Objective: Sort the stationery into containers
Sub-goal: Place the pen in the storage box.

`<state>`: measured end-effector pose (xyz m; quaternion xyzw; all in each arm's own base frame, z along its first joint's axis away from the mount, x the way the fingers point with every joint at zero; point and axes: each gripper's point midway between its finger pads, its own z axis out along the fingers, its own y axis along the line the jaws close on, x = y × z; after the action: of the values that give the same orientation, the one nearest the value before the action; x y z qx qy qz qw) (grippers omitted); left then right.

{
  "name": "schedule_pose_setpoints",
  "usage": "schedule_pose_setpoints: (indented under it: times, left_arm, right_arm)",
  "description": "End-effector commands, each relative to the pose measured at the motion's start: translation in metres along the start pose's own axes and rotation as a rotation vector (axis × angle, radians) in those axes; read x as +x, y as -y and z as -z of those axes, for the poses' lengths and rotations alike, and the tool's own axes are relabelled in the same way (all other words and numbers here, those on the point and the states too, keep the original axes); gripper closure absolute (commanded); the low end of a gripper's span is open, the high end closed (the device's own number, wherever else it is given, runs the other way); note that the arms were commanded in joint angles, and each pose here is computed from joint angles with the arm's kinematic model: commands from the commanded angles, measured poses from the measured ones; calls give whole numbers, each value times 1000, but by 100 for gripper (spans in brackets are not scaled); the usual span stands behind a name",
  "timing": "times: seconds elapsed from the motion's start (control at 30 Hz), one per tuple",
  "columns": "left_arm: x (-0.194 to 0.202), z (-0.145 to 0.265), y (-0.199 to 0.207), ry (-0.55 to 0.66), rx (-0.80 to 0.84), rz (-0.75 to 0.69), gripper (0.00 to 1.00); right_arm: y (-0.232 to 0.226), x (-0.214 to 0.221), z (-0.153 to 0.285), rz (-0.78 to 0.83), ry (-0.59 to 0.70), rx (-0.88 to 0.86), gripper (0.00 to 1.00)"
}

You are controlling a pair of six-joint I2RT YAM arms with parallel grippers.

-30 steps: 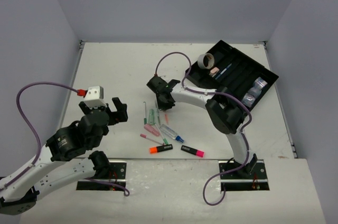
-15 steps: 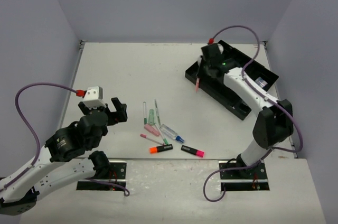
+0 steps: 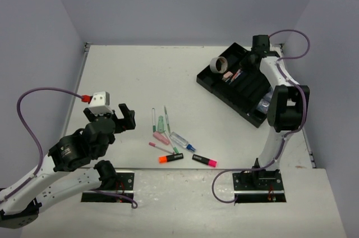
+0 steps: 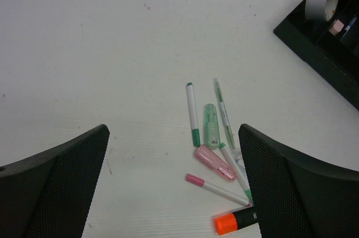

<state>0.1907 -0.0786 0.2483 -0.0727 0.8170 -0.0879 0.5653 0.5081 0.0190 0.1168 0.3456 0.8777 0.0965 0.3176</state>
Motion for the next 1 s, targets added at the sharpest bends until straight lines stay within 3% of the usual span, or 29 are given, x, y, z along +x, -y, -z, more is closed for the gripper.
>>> schedule_pose_setpoints:
  times: [0.0,0.13,0.67,0.87,0.97]
  left_arm:
    - [-7,0,-3,30,-17,30,0]
    - [-7,1,-2,30,-11,31,0]
    - [-8,0,-1,30,-7,30,0]
    - [-7,0,1,29,-2,25,0]
    - [-7,0,1,28,1,24,0]
  right_arm:
    - [-3,-33,-8,-103,27,-34,98]
    - [3,-44,-20,-93,20,-14,97]
    - [15,-17,-59,-112,-84,-2,89]
    - [19,-10,-59,-101,-94,3,74]
    - [20,-11,-55,-94,-94,7,55]
